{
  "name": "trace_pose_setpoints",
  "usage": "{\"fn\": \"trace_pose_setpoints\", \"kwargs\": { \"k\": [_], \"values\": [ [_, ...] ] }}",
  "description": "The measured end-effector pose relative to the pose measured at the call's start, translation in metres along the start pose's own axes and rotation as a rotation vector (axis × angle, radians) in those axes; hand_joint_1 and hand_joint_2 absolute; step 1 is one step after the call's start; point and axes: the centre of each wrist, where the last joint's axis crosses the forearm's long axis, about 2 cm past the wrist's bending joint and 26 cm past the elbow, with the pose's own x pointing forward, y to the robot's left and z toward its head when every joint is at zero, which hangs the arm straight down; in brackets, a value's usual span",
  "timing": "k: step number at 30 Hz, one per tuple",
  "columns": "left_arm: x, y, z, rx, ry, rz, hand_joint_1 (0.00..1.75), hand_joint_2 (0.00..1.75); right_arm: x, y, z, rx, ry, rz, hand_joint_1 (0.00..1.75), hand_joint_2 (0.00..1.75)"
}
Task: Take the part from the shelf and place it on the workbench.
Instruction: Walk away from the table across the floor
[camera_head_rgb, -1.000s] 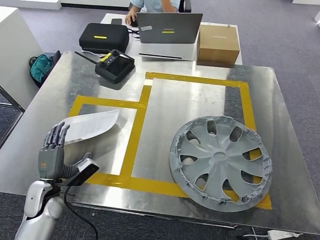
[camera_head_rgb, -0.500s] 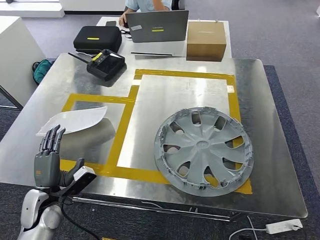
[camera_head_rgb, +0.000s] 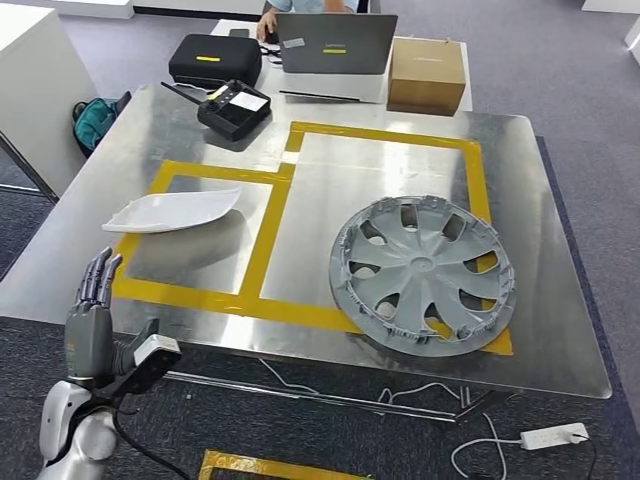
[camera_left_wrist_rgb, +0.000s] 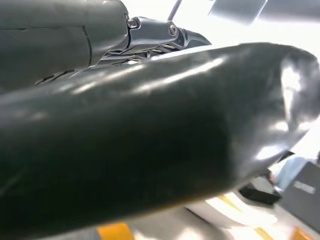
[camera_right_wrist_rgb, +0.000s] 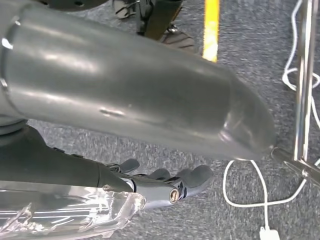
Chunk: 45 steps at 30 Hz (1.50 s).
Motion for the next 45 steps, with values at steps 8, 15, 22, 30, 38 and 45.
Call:
{"fn": "trace_pose_setpoints", "kwargs": {
  "k": [8, 15, 22, 30, 38, 45],
  "values": [
    [0.003, -0.003, 0.019, 0.121, 0.045, 0.303, 0.00, 0.00, 0.005, 0.004, -0.001, -0.063, -0.024, -0.035, 0.00, 0.00],
    [-0.013, 0.007, 0.038, 0.302, 0.172, 0.372, 0.00, 0.00, 0.006, 0.008, 0.002, -0.156, -0.019, -0.017, 0.00, 0.00],
    [-0.065, 0.022, 0.066, 0.449, 0.424, 0.273, 0.00, 0.00, 0.003, 0.009, 0.004, -0.134, 0.018, -0.006, 0.00, 0.00],
    [-0.094, 0.016, 0.098, 0.480, 0.630, 0.166, 0.00, 0.00, -0.001, 0.009, 0.006, -0.116, 0.038, -0.008, 0.00, 0.00],
    [-0.116, 0.003, 0.147, 0.396, 0.856, 0.114, 0.00, 0.00, 0.000, 0.009, 0.005, -0.101, 0.042, -0.013, 0.00, 0.00],
    [-0.124, -0.013, 0.203, 0.254, 1.118, 0.311, 0.00, 0.00, -0.003, 0.009, 0.007, -0.093, 0.076, -0.003, 0.00, 0.00]
  ]
}}
